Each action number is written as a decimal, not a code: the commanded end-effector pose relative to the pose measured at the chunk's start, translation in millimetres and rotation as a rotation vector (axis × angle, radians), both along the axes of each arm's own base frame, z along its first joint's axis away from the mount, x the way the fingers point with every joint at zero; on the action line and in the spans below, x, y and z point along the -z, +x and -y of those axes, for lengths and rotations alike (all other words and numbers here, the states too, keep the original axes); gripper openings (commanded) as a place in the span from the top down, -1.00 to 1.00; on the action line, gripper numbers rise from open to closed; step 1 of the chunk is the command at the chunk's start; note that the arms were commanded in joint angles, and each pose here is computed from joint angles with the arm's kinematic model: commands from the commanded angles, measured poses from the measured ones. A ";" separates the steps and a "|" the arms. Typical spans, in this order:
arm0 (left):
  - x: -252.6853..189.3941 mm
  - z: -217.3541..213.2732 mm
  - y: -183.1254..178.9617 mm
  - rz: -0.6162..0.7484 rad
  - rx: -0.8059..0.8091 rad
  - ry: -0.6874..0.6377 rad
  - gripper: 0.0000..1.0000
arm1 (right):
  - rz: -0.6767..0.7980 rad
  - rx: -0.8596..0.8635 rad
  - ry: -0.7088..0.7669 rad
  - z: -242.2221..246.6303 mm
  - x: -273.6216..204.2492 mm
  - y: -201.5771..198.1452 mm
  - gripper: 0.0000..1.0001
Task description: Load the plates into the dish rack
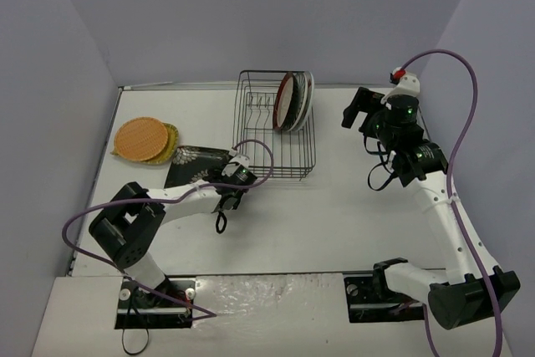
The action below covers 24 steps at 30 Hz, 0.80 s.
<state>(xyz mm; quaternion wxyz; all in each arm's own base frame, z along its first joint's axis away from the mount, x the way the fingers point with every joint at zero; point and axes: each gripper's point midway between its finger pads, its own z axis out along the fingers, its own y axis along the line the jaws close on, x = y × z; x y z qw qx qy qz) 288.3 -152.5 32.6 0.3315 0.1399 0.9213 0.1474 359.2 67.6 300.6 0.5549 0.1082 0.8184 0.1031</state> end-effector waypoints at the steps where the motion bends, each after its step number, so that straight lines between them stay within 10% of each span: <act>1: -12.3 1.4 7.7 0.070 -0.038 -0.026 0.16 | 0.051 -0.007 0.030 -1.2 -10.6 3.1 -1.00; 12: -8.3 -6.5 -29.8 -0.010 -0.069 -0.044 0.98 | 0.035 -0.015 0.039 -3.6 -4.5 4.0 -1.00; 24: 14.8 -5.0 -104.4 -0.099 -0.131 -0.017 0.87 | 0.003 -0.022 0.045 -5.7 8.7 4.2 -1.00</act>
